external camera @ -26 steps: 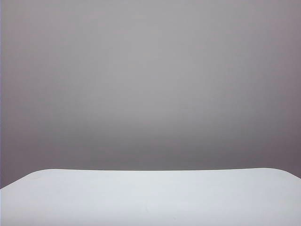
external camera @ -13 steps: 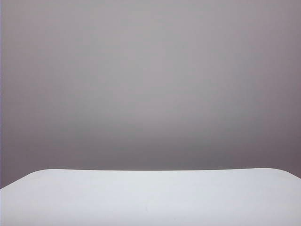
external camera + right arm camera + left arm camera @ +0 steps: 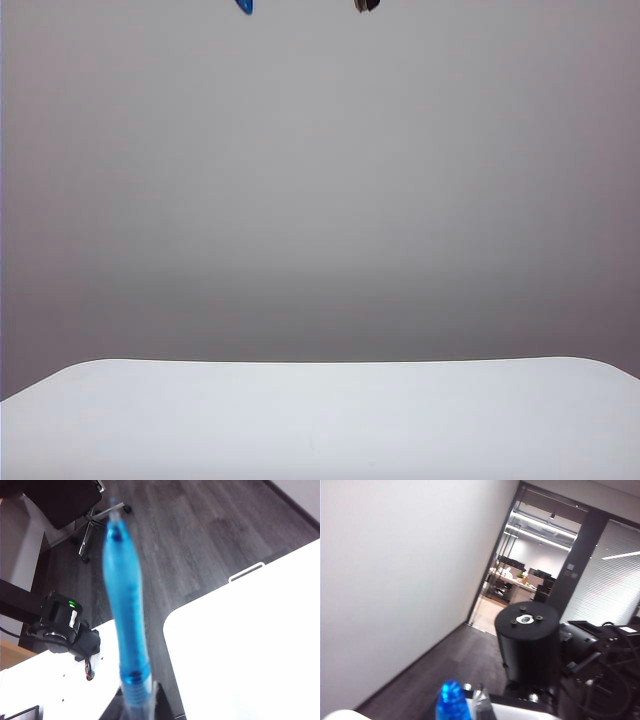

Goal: Pick up the pen and remove the cap.

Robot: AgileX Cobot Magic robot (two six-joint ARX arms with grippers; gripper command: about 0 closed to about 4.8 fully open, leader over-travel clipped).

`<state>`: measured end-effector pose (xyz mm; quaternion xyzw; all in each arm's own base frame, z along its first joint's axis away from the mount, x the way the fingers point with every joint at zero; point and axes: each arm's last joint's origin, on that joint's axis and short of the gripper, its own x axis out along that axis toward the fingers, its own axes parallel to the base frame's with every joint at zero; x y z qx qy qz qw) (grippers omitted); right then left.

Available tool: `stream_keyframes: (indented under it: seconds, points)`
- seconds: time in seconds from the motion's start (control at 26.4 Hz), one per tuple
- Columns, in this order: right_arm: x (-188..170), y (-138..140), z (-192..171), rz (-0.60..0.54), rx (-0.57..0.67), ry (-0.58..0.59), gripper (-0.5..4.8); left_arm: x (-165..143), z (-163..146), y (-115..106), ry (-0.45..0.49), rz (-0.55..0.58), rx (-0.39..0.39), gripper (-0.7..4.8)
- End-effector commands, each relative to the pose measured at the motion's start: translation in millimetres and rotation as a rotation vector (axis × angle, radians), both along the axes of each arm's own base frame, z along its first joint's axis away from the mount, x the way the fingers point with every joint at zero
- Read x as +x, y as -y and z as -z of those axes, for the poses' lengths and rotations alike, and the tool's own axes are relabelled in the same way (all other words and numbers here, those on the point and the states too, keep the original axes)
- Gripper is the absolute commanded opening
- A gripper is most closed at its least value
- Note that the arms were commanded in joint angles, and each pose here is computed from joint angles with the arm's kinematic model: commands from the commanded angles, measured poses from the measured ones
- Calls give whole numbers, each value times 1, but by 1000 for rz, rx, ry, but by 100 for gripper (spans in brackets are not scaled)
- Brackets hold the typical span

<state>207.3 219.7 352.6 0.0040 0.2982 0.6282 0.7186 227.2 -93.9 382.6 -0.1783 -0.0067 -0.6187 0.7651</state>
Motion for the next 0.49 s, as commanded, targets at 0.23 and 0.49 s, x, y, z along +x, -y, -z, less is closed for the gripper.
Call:
stream_keyframes:
  seconds: [0.23, 0.49]
  points:
    - [23, 13, 22, 341, -284, 96, -6, 24, 26, -36, -98, -436, 134, -6]
    - [74, 45, 64, 494, -433, -60, -6, 33, 94, -19, -362, -591, 614, -6]
